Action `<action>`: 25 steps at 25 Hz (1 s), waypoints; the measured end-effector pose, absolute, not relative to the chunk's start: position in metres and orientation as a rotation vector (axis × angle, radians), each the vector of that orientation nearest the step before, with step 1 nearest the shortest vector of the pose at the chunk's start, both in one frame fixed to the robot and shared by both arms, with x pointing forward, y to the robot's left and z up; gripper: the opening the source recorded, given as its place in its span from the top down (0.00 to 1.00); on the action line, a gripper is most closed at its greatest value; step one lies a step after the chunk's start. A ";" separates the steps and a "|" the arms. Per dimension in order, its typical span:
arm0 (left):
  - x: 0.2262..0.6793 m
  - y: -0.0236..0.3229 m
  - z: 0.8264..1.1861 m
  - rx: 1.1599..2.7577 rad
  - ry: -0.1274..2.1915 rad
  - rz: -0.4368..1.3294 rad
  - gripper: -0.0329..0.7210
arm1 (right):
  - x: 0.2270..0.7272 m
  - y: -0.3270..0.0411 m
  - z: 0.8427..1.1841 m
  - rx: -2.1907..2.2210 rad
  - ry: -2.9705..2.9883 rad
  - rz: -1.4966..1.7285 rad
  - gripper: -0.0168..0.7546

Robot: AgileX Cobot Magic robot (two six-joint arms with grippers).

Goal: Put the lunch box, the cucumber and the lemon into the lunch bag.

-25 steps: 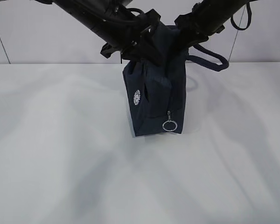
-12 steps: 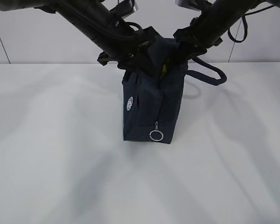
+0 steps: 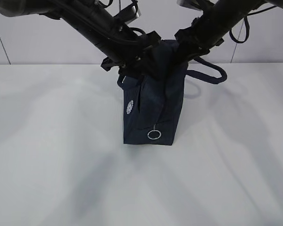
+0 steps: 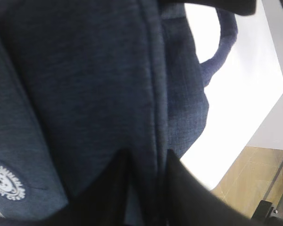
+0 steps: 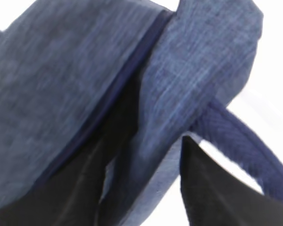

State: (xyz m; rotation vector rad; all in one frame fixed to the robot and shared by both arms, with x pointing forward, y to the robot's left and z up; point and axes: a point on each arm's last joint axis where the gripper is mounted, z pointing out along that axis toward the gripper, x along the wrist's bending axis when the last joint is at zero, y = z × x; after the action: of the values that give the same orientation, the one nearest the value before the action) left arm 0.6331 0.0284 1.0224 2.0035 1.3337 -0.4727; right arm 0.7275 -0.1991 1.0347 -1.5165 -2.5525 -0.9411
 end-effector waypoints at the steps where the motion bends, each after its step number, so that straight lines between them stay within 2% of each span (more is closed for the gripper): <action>1: 0.633 0.028 1.022 2.005 1.334 -0.475 0.64 | 0.728 -0.199 1.035 -1.517 -2.549 -0.948 0.74; 4: 0.633 0.030 1.024 2.018 1.329 -0.457 0.51 | 0.728 -0.198 1.035 -1.513 -2.543 -0.959 0.55; 7: 0.633 0.038 1.037 2.020 1.317 -0.403 0.49 | 0.728 -0.196 1.038 -1.506 -2.523 -0.987 0.46; 19: 0.624 0.077 1.101 2.045 1.257 -0.090 0.48 | 0.727 -0.184 1.109 -1.423 -2.410 -1.410 0.44; 25: 0.617 0.087 1.121 2.056 1.240 0.015 0.48 | 0.707 -0.189 1.176 -1.433 -2.458 -1.699 0.44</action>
State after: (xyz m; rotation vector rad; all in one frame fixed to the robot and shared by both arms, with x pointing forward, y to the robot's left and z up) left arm 0.6168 0.0869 1.1211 2.0563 1.2398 0.0152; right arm 0.7074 -0.1890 1.1760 -1.4330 -2.4580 -1.6992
